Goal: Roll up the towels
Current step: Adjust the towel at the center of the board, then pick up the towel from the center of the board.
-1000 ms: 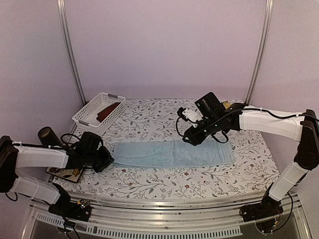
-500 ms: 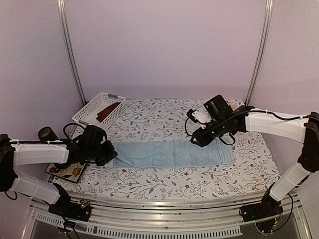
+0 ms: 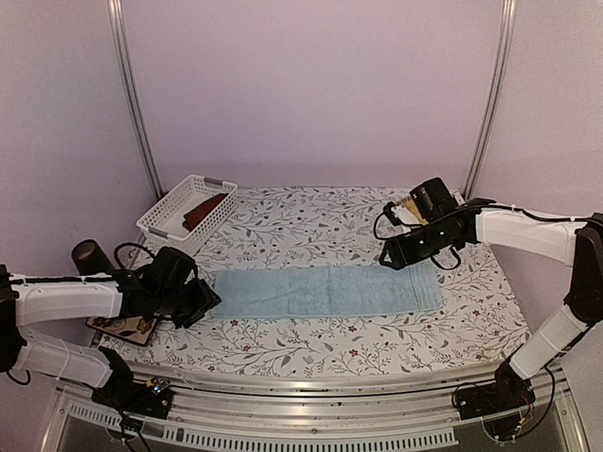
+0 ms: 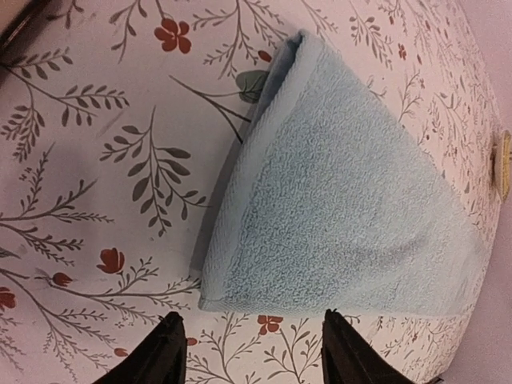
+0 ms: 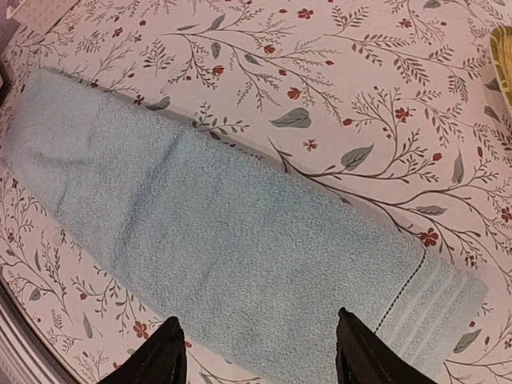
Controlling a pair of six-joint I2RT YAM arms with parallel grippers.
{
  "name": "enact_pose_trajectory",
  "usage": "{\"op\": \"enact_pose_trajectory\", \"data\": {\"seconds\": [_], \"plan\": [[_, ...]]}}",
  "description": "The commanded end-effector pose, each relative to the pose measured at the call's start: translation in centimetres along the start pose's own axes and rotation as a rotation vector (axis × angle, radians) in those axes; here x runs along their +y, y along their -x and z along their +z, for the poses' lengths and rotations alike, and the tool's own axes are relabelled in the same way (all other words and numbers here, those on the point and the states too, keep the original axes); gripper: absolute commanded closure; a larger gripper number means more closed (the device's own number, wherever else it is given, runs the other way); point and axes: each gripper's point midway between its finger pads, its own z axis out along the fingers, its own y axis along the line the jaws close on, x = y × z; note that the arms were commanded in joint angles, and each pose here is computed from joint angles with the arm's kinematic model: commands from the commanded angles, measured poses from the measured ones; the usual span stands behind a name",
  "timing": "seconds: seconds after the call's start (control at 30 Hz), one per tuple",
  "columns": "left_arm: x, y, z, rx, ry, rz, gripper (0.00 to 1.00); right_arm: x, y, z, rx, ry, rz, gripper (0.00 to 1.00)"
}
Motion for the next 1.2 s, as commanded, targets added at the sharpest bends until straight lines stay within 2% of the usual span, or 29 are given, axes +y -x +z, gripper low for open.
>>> {"op": "enact_pose_trajectory", "data": {"seconds": [0.0, 0.1, 0.37, 0.8, 1.17], "plan": [[-1.4, 0.7, -0.3, -0.022, -0.009, 0.042, 0.38, -3.7, -0.8, -1.2, -0.001, 0.019, 0.233, 0.35], [-2.7, 1.5, -0.1, -0.040, -0.013, 0.086, 0.33, -6.5, -2.7, -1.1, 0.033, -0.011, 0.358, 0.32], [-6.6, 1.5, 1.7, -0.009, -0.032, 0.211, 0.32, -10.7, -7.8, -0.8, 0.090, -0.020, 0.605, 0.29], [-8.1, 0.7, 2.4, 0.018, -0.056, 0.251, 0.31, -12.6, -12.4, 1.2, 0.149, -0.008, 0.751, 0.29], [-8.1, 0.8, 1.7, 0.007, -0.069, 0.242, 0.31, -13.2, -14.2, 3.2, 0.202, -0.004, 0.795, 0.42]]}}
